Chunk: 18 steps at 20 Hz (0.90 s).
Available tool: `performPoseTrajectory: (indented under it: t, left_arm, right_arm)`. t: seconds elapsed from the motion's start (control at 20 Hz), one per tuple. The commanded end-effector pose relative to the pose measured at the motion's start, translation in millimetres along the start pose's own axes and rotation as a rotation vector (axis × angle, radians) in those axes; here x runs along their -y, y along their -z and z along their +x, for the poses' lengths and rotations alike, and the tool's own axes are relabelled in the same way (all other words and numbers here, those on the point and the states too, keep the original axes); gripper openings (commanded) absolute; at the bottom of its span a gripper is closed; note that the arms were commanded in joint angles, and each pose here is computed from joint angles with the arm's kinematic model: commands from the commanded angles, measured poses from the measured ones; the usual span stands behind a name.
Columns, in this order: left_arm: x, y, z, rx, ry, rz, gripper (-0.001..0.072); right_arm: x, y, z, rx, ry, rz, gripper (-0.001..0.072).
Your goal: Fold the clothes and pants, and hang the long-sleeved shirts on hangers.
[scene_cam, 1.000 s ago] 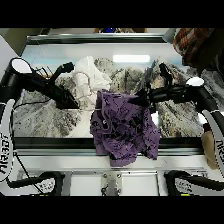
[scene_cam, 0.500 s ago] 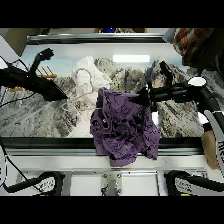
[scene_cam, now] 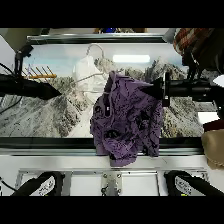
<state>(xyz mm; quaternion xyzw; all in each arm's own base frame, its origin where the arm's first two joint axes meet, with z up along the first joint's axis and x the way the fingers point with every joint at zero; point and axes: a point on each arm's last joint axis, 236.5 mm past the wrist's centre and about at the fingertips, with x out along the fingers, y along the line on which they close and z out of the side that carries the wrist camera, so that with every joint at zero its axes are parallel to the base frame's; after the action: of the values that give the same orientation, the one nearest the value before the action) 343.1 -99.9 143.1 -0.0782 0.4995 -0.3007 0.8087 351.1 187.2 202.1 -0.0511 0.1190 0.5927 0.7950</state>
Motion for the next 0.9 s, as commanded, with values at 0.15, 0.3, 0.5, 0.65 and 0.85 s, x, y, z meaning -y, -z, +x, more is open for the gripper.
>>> performPoseTrajectory:
  t: [0.15, 0.3, 0.5, 0.65, 0.85]
  left_arm:
    - [76, 28, 90, 0.014, 0.075, -0.094, 0.0693]
    - [88, 3, 112, 0.157, 0.011, -0.107, 0.0692]
    - [97, 6, 137, 0.105, -0.026, -0.096, 0.0692]
    - [95, 30, 159, -0.035, -0.044, -0.103, 0.0547]
    - [72, 36, 170, -0.079, -0.088, -0.153, 0.0019]
  right_arm:
    - [4, -11, -6, 0.013, 0.057, 0.026, 0.0014]
    - [4, -11, -6, 0.013, 0.056, 0.026, 0.0014]
    - [3, -11, -6, 0.013, 0.054, 0.026, 0.0014]
    - [3, -12, -6, 0.013, 0.054, 0.026, 0.0015]
    - [1, -15, -8, 0.016, 0.055, 0.054, 0.0014]
